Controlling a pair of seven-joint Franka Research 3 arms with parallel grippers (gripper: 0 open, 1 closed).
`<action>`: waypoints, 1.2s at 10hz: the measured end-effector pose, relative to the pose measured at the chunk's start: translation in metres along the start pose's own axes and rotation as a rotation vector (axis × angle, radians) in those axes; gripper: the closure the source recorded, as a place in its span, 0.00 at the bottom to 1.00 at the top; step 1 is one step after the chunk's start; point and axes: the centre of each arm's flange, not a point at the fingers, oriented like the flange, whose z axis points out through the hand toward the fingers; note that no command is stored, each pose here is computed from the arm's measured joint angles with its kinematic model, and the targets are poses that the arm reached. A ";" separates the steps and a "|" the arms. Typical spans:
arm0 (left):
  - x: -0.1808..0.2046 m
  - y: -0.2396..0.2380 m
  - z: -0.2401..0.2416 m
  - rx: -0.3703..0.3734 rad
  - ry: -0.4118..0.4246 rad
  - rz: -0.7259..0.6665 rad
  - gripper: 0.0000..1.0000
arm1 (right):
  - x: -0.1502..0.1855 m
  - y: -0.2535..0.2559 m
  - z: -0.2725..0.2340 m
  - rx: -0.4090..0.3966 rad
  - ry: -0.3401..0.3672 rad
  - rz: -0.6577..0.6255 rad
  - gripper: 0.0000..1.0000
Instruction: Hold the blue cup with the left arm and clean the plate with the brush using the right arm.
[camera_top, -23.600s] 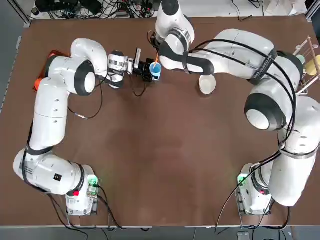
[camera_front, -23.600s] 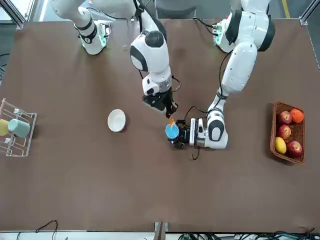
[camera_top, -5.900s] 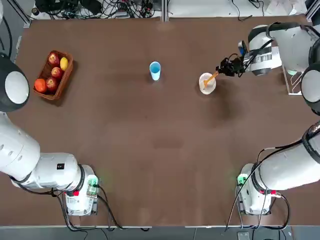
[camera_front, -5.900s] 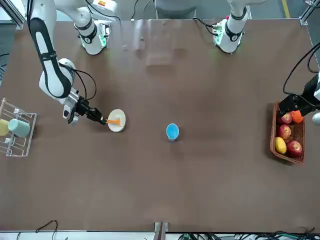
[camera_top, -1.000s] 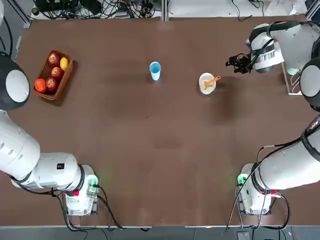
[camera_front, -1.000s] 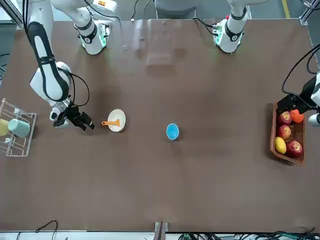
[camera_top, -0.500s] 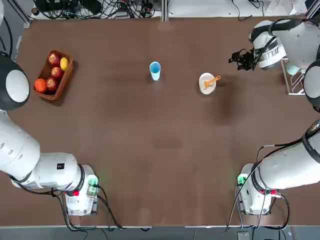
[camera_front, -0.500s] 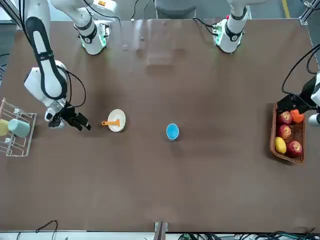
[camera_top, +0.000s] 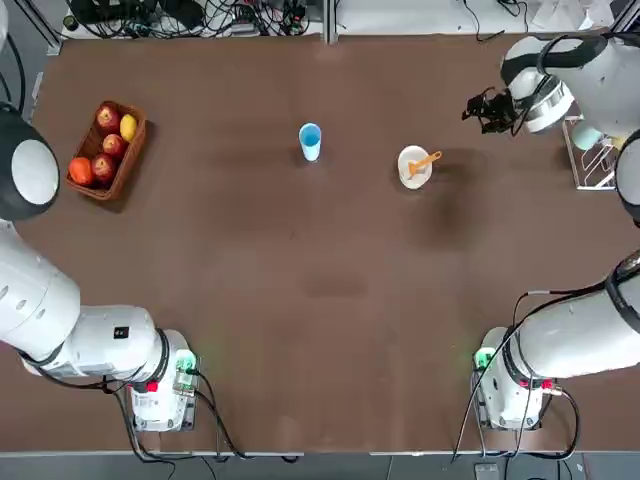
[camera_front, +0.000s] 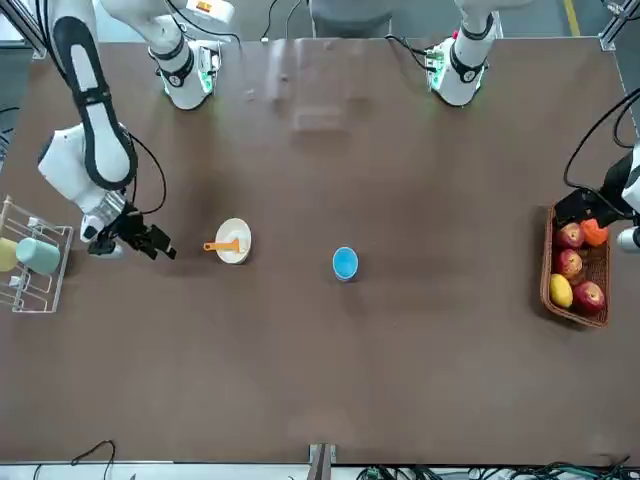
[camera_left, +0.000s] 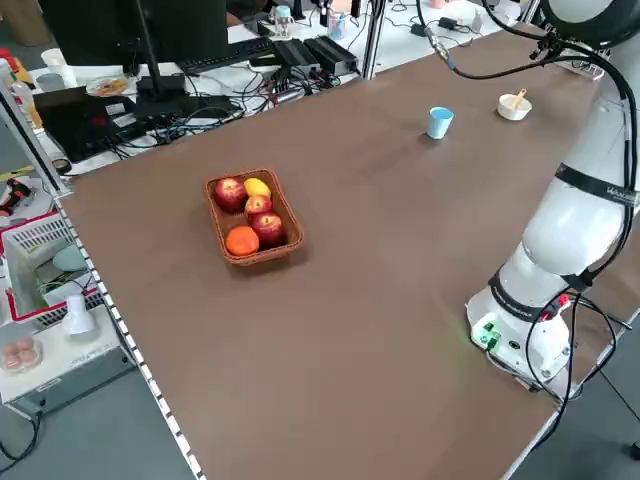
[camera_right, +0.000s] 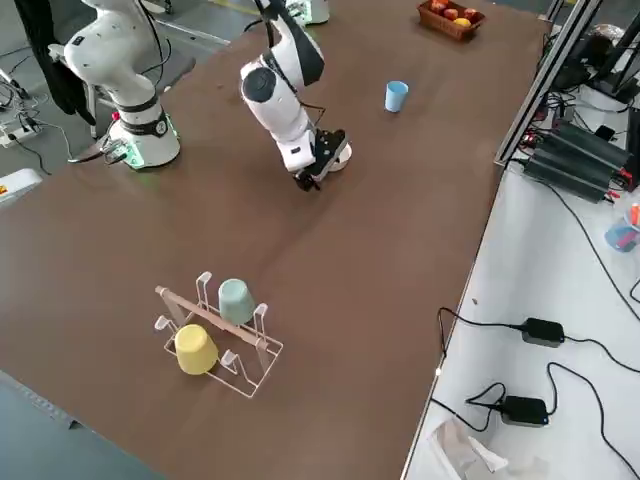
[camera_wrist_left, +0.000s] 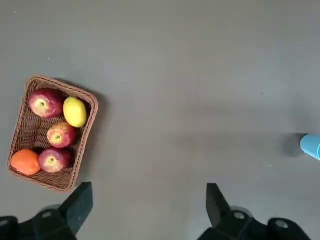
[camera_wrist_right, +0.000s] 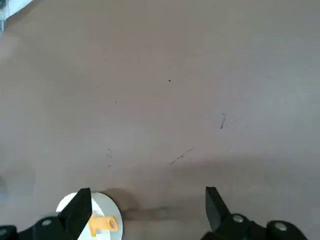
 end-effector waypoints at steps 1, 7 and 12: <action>0.000 0.000 0.000 0.000 0.000 0.000 0.00 | 0.003 -0.002 -0.006 -0.023 -0.009 -0.003 0.00; -0.002 -0.006 0.000 0.001 -0.014 -0.010 0.00 | 0.037 -0.015 -0.045 -0.137 -0.096 -0.011 0.00; -0.003 -0.009 -0.006 0.001 -0.019 -0.014 0.00 | 0.058 -0.032 -0.110 -0.266 -0.195 -0.059 0.00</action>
